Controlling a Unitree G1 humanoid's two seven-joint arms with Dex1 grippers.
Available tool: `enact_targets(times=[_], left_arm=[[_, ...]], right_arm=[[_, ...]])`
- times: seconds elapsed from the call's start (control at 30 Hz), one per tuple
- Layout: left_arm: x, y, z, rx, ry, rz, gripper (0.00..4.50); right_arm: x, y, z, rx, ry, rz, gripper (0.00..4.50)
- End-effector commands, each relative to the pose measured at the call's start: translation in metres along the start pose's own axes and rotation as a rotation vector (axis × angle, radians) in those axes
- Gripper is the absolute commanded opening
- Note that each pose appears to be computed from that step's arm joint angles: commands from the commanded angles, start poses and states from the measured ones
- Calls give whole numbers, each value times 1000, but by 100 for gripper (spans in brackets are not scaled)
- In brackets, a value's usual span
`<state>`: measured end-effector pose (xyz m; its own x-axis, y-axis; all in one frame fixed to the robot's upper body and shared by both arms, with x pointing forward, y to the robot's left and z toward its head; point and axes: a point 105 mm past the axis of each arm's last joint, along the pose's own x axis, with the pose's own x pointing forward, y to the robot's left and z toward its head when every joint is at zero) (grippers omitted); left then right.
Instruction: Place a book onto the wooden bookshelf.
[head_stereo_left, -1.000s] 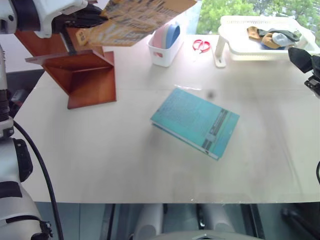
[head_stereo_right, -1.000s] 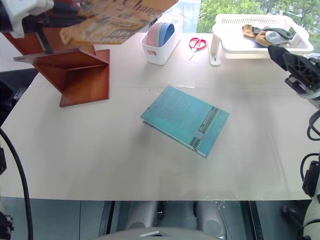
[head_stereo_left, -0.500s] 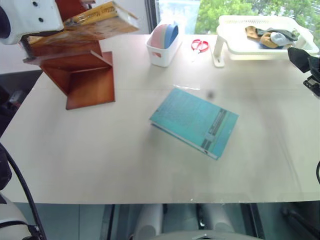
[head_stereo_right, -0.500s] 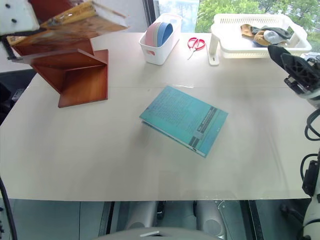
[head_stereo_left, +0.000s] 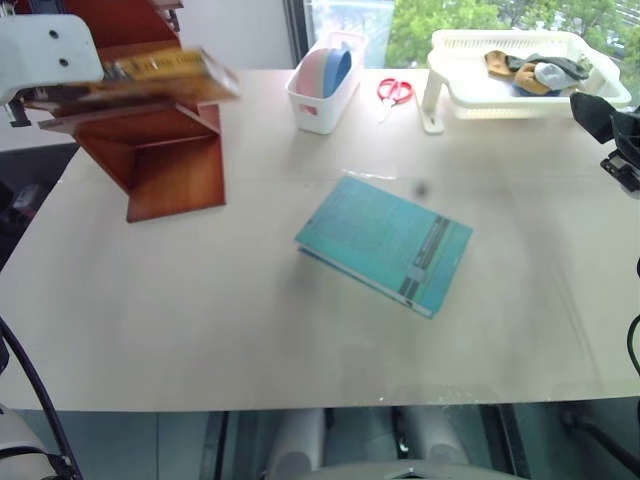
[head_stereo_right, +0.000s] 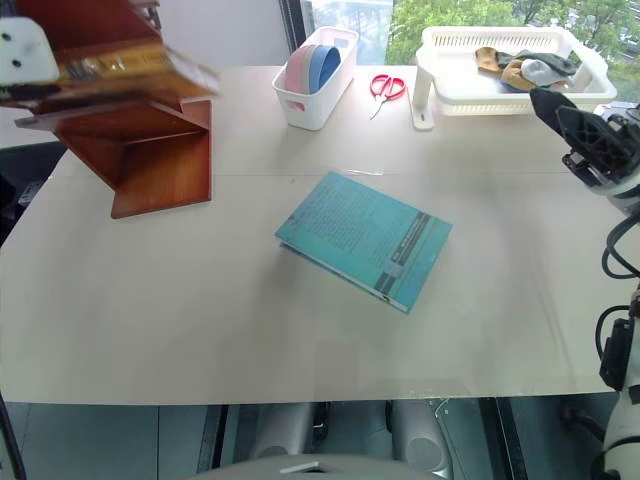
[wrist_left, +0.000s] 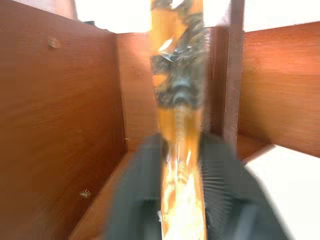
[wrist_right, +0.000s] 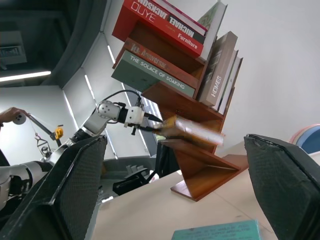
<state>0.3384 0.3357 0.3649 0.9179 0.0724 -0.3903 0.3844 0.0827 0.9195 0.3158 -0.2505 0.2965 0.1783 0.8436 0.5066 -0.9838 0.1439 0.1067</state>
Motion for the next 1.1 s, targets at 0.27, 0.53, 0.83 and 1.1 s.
enact_targets(times=[0.27,0.53,0.83,1.1], left_arm=[[-18,8,-26,-111,101,65,443],[-24,11,-15,-138,12,83,443],[-74,4,65,-512,-594,-67,443],[-18,-91,96,-819,-741,-291,443]], right_arm=[[7,12,11,-68,-3,95,450],[6,12,11,-77,2,87,450],[-2,12,17,-90,40,39,450],[-32,11,-18,-113,284,-97,450]])
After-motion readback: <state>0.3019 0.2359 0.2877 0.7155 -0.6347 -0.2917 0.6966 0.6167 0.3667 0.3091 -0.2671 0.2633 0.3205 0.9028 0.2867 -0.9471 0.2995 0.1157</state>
